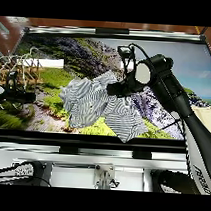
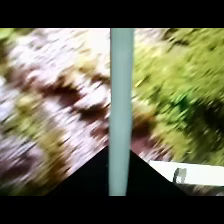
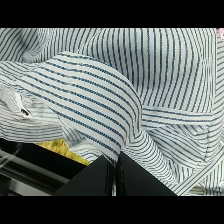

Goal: Fold the shirts.

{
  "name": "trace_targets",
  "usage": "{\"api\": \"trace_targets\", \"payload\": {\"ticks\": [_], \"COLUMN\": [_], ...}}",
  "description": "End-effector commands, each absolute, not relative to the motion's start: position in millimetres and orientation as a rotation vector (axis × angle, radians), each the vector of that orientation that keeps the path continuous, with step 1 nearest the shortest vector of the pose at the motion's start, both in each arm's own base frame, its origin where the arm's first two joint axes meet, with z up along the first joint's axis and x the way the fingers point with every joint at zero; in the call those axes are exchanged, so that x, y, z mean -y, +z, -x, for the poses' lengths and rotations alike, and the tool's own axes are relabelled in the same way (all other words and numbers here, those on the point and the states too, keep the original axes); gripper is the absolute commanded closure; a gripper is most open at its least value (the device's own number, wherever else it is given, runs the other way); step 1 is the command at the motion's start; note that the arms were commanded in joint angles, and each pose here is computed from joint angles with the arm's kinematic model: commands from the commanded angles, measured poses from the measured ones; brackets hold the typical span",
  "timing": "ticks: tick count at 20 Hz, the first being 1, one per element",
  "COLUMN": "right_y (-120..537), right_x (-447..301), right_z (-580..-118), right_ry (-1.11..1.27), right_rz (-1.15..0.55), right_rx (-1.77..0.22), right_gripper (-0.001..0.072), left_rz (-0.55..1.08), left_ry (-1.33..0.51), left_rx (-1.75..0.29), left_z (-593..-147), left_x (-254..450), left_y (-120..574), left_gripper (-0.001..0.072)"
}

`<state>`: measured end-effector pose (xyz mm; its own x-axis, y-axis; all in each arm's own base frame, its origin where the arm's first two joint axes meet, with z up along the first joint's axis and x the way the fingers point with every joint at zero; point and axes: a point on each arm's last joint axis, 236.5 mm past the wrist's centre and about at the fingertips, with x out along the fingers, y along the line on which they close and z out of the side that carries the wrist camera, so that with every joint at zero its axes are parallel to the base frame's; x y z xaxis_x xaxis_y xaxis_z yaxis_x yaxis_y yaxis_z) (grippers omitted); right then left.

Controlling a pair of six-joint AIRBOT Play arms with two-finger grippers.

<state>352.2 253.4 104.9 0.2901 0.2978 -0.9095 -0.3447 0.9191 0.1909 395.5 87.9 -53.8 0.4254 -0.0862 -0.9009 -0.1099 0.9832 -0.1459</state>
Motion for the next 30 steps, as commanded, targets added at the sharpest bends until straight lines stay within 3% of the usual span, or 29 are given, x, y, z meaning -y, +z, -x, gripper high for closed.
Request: {"api": "trace_targets", "payload": {"ticks": [1,5,9,13,16,19,26,30], "right_y": [105,109,144,186,197,195,195,196], "right_x": [-251,-241,-218,-197,-188,-184,-181,-177], "right_z": [-355,-362,-388,-407,-412,-409,-409,-411], "right_ry": [0.418,0.382,0.279,0.195,0.163,0.148,0.135,0.113], "right_rz": [0.057,0.092,0.131,0.156,0.173,0.184,0.184,0.176], "right_rx": [-1.191,-1.166,-1.047,-0.929,-0.897,-0.912,-0.917,-0.910], "right_gripper": [0.0638,0.0638,0.0639,0.0639,0.0639,0.0639,0.0639,0.0639], "left_rz": [0.156,0.109,0.042,-0.129,-0.312,-0.325,-0.282,-0.378], "left_ry": [-0.017,-0.013,-0.167,-0.451,-0.569,-0.631,-0.684,-0.816], "left_rx": [-1.057,-0.886,-0.768,-1.001,-1.017,-1.027,-0.916,-0.985], "left_z": [-411,-418,-382,-281,-217,-162,-118,-92], "left_x": [-83,-81,-13,75,107,121,120,134], "left_y": [-4,92,174,142,113,98,114,96], "left_gripper": [0.0654,0.0655,0.0656,0.0657,0.0658,0.0658,0.0660,0.0660]}}
